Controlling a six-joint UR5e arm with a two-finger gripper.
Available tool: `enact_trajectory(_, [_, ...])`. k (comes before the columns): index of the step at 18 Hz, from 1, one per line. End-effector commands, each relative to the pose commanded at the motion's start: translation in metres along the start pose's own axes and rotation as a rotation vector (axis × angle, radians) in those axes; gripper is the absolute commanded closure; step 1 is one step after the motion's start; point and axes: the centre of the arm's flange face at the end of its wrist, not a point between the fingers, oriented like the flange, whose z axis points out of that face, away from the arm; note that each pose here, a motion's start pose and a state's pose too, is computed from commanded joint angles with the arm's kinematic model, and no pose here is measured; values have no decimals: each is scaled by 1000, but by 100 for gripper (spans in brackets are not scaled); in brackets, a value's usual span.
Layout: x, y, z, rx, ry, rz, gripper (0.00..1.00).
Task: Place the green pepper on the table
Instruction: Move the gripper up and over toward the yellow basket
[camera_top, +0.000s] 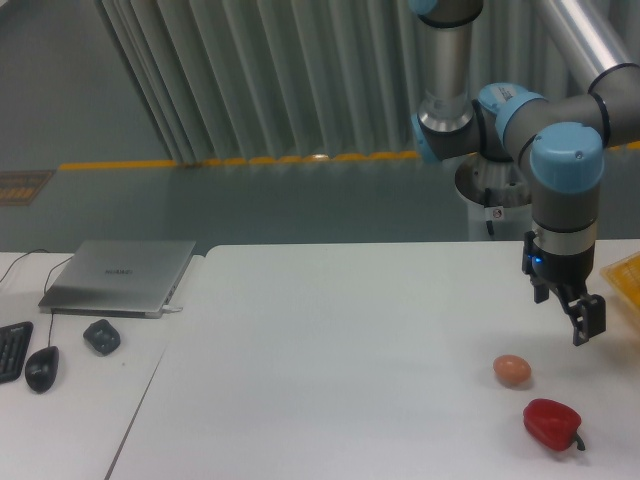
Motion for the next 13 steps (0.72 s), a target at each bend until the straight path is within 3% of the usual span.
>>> enact_trajectory(6, [-5, 11, 1, 11, 5, -31, 0])
enact_trajectory(13, [-14, 28, -1, -37, -9, 12, 0])
